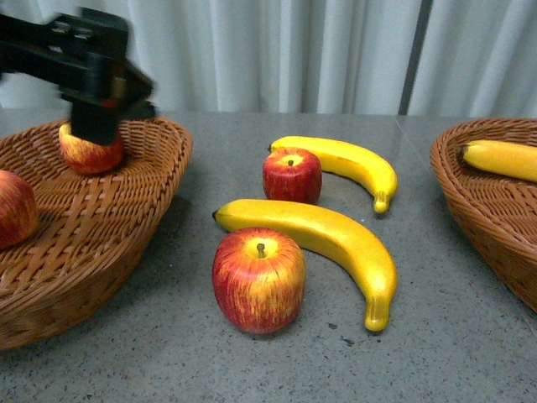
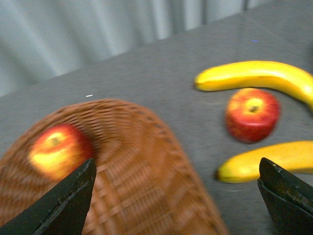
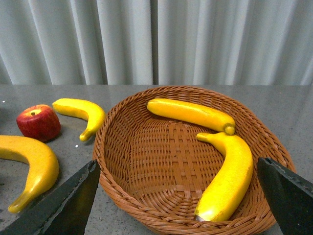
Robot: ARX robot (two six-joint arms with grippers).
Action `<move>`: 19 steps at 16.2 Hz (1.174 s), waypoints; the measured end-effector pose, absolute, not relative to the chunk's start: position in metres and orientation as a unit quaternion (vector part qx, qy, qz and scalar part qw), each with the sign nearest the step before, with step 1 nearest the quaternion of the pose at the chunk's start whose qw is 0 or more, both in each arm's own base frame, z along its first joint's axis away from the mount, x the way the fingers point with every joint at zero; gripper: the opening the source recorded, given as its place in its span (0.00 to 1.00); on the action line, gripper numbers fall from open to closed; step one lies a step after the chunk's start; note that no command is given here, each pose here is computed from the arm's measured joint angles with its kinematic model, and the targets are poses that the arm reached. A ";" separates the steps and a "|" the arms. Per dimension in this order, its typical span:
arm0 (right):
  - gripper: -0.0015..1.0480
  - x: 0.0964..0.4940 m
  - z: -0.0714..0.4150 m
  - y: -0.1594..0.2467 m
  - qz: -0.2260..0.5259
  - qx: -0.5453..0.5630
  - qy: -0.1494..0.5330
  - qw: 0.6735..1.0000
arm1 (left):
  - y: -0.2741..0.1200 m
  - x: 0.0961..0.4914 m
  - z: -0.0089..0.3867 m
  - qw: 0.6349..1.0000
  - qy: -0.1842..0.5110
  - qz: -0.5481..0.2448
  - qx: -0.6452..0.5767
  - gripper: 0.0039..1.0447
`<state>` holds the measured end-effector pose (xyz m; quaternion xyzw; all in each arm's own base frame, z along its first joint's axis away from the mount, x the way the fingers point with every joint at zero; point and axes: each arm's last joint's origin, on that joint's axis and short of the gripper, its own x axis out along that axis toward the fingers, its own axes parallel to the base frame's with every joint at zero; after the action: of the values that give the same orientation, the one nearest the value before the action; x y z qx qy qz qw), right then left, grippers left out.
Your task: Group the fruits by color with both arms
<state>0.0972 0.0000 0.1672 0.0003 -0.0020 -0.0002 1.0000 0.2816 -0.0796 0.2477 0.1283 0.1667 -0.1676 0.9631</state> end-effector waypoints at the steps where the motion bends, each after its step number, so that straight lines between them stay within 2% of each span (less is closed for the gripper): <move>1: 0.94 0.097 0.167 0.000 0.000 0.000 -0.002 1.000 | -0.105 0.289 0.243 0.948 0.180 -0.224 0.137 0.94; 4: 0.94 0.097 0.167 0.000 0.000 0.000 -0.002 1.000 | -0.155 0.288 0.211 0.907 0.234 -0.315 0.154 0.94; 7: 0.94 0.097 0.167 0.000 0.000 0.000 -0.002 1.000 | -0.173 0.285 0.200 0.895 0.260 -0.325 0.159 0.94; 14: 0.94 0.097 0.167 0.000 0.000 0.000 -0.002 1.000 | -0.175 0.277 0.174 0.886 0.315 -0.306 0.147 0.94; 19: 0.94 0.097 0.167 0.000 0.000 0.000 -0.002 1.000 | -0.178 0.272 0.170 0.881 0.320 -0.313 0.152 0.92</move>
<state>0.0972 0.0000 0.1672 0.0001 -0.0020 -0.0002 1.0000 0.2720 -0.1778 0.1699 0.1518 0.3205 -0.3135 0.8809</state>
